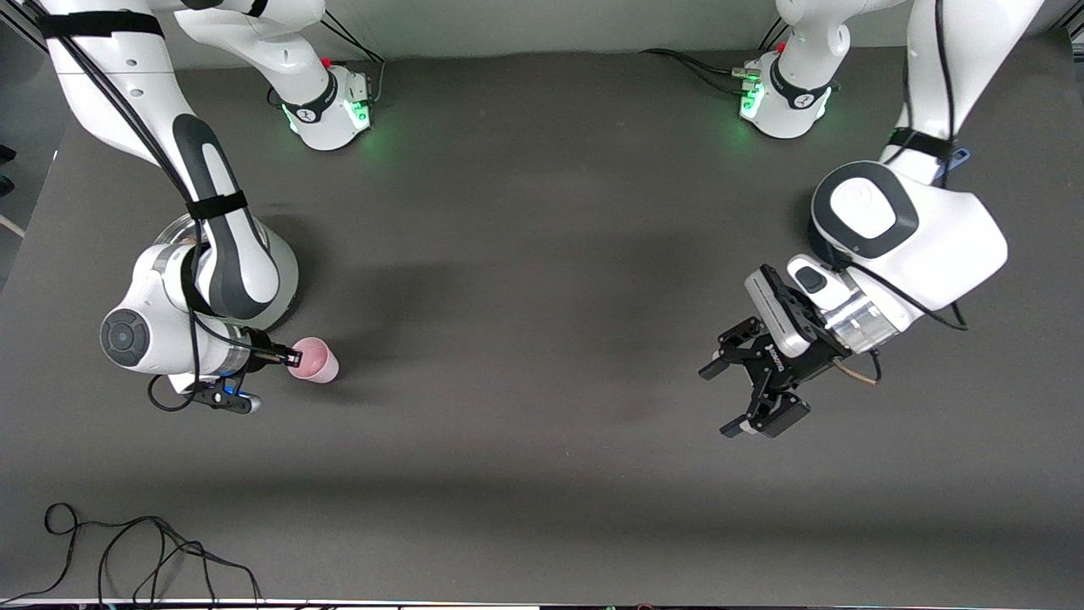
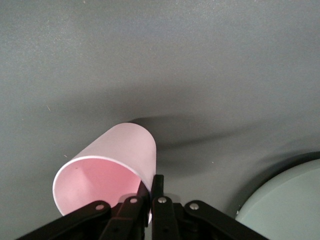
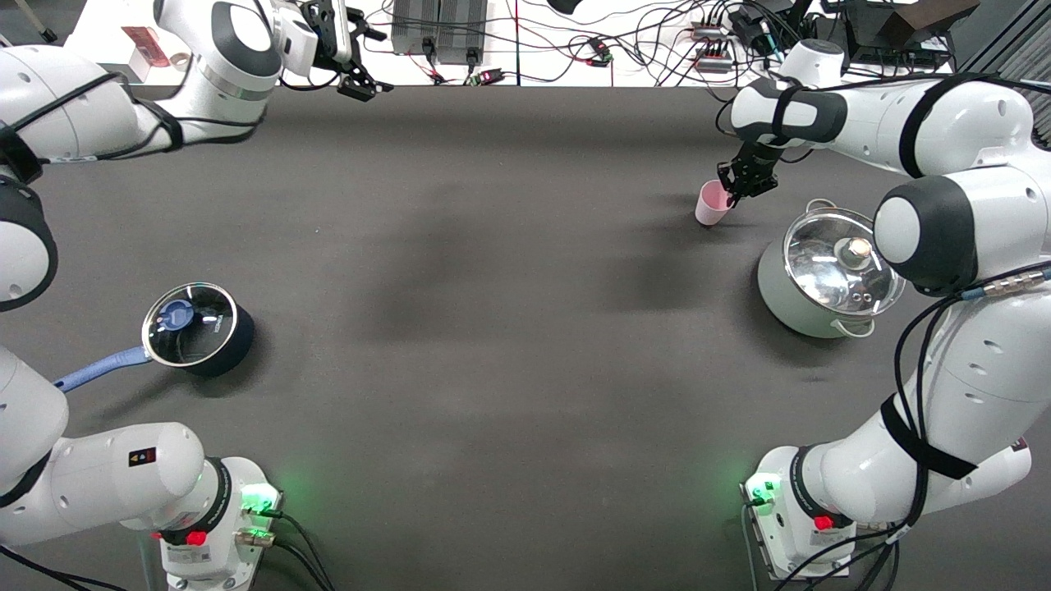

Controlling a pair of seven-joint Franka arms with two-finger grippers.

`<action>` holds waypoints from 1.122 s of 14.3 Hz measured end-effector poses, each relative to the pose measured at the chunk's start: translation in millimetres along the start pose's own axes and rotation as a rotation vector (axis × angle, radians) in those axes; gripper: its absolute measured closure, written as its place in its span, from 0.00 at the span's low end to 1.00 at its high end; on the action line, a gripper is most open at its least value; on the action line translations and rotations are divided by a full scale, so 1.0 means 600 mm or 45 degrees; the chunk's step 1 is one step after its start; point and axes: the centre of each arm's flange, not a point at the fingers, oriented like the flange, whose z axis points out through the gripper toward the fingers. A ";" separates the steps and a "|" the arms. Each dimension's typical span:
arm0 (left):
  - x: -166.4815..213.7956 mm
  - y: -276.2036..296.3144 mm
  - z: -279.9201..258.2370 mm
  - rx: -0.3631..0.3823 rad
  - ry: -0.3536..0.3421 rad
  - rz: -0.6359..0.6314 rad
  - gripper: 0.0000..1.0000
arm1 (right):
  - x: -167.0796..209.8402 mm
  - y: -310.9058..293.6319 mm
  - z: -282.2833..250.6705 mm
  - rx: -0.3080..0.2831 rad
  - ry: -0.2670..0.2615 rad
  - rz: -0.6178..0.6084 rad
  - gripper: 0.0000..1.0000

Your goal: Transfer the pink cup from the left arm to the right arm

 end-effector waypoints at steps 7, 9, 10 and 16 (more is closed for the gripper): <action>-0.007 0.035 -0.057 -0.269 -0.476 -0.870 0.00 | 0.004 -0.001 -0.009 0.007 0.024 -0.001 0.63; -0.010 0.045 -0.081 -0.269 -0.659 -0.883 0.00 | 0.005 -0.005 -0.027 0.017 0.048 -0.006 0.43; -0.013 0.046 -0.096 -0.260 -0.730 -0.872 0.00 | 0.005 -0.009 -0.045 0.026 0.070 -0.011 0.36; -0.034 0.048 -0.182 -0.093 -1.019 -1.218 0.00 | -0.059 -0.015 -0.268 0.091 0.193 -0.074 0.00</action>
